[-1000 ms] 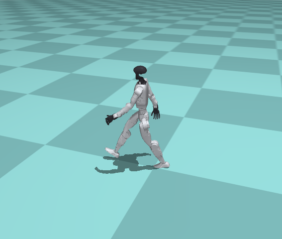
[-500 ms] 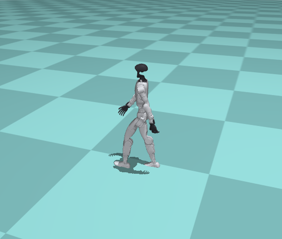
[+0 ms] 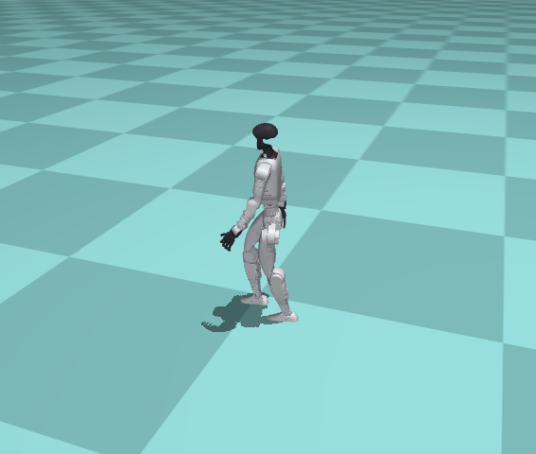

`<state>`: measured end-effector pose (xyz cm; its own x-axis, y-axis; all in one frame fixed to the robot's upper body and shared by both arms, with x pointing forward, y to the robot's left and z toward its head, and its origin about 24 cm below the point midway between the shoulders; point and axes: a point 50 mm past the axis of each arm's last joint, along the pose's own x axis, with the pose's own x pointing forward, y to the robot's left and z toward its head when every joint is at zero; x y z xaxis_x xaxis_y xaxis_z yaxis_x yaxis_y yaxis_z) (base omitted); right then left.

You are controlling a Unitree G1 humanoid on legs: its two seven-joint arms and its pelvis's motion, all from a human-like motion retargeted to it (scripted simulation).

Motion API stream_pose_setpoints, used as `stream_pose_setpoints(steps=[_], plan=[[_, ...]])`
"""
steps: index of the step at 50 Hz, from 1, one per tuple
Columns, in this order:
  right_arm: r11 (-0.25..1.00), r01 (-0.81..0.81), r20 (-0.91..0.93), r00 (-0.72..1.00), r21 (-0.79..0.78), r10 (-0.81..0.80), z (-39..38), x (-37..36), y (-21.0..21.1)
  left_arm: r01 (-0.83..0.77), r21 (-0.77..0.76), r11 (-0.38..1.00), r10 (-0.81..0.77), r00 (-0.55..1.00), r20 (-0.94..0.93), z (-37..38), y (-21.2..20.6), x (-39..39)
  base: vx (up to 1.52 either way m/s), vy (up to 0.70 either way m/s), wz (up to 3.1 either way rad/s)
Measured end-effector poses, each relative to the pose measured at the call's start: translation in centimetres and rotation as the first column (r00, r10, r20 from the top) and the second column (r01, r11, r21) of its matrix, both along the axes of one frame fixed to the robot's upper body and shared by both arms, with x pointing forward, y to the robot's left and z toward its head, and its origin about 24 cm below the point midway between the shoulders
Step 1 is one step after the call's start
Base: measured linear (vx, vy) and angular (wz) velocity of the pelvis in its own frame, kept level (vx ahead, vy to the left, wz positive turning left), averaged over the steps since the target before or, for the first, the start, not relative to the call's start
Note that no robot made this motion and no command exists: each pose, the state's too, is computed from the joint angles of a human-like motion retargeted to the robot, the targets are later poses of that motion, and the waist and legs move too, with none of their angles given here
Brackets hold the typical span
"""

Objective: Walk run

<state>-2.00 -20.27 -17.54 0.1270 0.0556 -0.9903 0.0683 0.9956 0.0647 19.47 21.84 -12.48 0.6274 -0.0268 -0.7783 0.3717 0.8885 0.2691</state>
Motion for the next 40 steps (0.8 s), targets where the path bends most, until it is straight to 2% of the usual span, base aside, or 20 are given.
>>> stream_pose_setpoints(steps=[4, 7, 11, 15, 18, 20, 25, 29, 35, 37, 40], plan=[[0.999, 0.05, -0.138, 0.989, -0.017, -0.052, 0.5, -4.5, -0.5, 0.044, 0.007, 0.999, -0.044, 0.975, 0.218, 5.0, 1.0, 6.8, 1.17, -0.36, 1.18], [0.993, 0.119, -0.215, 0.969, -0.019, -0.12, 1.2, -7.4, -0.7, 0.113, 0.037, 0.993, -0.119, 0.945, 0.303, 7.5, 1.0, 9.3, 1.46, -0.54, 0.96], [0.985, 0.17, -0.261, 0.95, -0.033, -0.173, 1.6, -9.2, -0.5, 0.16, 0.03, 0.987, -0.161, 0.935, 0.316, 7.0, -0.1, 8.8, 1.36, -0.47, 0.13], [0.973, 0.213, -0.259, 0.938, -0.094, -0.23, 1.7, -9.4, -1.0, 0.19, -0.039, 0.981, -0.18, 0.966, 0.184, 1.8, -2.7, 2.5, 1.54, -0.35, -0.39], [0.98, 0.188, -0.141, 0.971, -0.057, -0.194, 0.5, -4.2, -0.8, 0.236, 0.006, 0.972, -0.236, 0.971, 0.029, -1.0, -2.5, -2.4, 1.16, -0.48, -1.19], [0.989, 0.147, -0.048, 0.988, -0.027, -0.148, -0.1, 0.1, 0.2, 0.218, 0.036, 0.975, -0.213, 0.97, -0.116, -2.9, -2.0, -6.7, 1.18, -0.38, 0.01], [0.994, 0.093, 0.341, 0.938, -0.056, -0.068, 0.9, 11.0, 0.5, 0.088, -0.035, 0.996, -0.094, 0.9, -0.427, -5.1, -3.1, -17.8, 0.93, -0.09, -0.03], [1.0, 0.027, 0.533, 0.846, 0.007, -0.027, 3.3, 18.9, 2.8, -0.039, -0.009, 0.999, 0.025, 0.773, -0.634, -4.6, -2.7, -26.4, 1.12, -0.23, -0.89], [0.992, -0.126, 0.741, 0.666, 0.003, 0.083, 9.9, 29.7, 3.8, -0.217, 0.054, 0.975, 0.176, 0.591, -0.787, -2.5, -2.3, -33.9, 1.21, -0.04, -0.78], [0.988, -0.156, 0.765, 0.633, -0.023, 0.118, 11.2, 31.2, 4.1, -0.212, 0.072, 0.975, 0.18, 0.554, -0.812, -2.1, -2.0, -35.0, 1.58, 0.1, -0.69], [0.985, -0.164, 0.764, 0.63, -0.049, 0.143, 11.0, 31.0, 4.5, -0.135, 0.036, 0.99, 0.104, 0.543, -0.833, -2.1, -1.9, -35.0, 1.35, 0.13, -0.41]])
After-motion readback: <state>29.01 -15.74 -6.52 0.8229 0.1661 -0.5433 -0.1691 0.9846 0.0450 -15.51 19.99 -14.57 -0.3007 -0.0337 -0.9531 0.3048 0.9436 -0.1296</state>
